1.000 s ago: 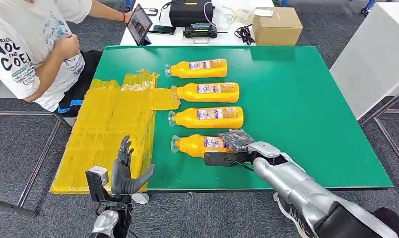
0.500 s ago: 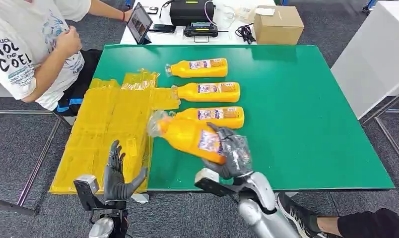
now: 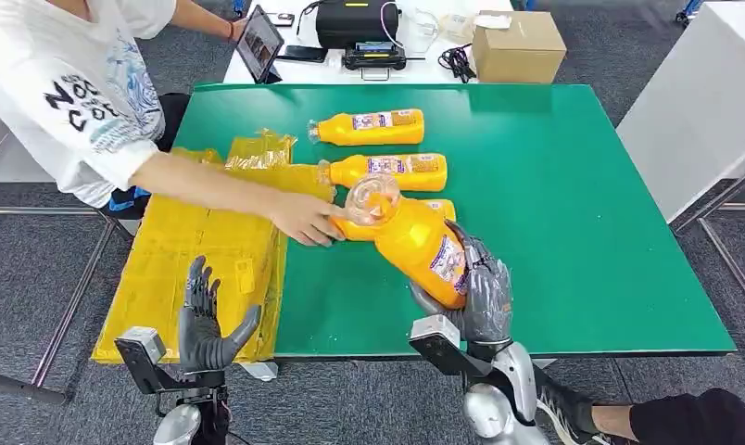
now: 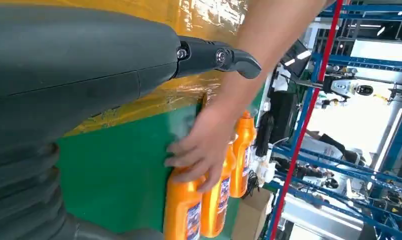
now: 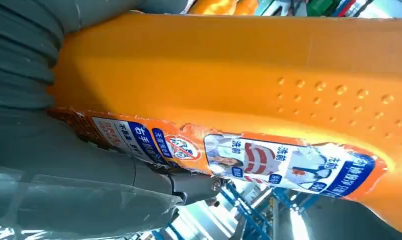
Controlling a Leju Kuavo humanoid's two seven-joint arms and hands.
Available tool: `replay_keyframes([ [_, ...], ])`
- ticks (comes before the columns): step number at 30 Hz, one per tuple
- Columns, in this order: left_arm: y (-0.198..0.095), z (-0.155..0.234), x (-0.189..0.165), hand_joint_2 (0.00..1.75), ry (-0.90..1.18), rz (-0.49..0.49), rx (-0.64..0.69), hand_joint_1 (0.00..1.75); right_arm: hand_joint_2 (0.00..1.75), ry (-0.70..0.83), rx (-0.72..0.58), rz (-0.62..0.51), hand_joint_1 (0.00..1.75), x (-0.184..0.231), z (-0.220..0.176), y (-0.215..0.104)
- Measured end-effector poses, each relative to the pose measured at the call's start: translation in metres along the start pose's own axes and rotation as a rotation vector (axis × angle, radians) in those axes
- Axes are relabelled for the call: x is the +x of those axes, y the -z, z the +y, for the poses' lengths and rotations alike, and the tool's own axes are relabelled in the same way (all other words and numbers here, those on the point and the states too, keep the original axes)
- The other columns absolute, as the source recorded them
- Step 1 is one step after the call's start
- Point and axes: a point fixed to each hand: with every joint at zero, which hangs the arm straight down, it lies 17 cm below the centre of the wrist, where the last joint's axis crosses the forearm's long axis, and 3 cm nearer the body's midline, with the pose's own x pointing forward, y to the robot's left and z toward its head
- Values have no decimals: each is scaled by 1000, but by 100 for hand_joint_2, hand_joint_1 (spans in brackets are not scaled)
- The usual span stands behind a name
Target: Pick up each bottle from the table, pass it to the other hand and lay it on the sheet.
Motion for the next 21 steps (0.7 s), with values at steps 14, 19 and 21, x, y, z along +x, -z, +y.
replay_keyframes([
  [14, -7, -38, 1, 175, -259, 63, -196, 0, 175, 120, 43, -46, 175, 15, 16, -6],
  [19, -27, -84, -5, 175, -136, 85, -395, 0, 175, 178, 144, 5, 175, 4, 67, -29],
  [21, -34, -98, -7, 175, -121, 96, -442, 0, 175, 198, 182, 26, 175, 3, 87, -36],
])
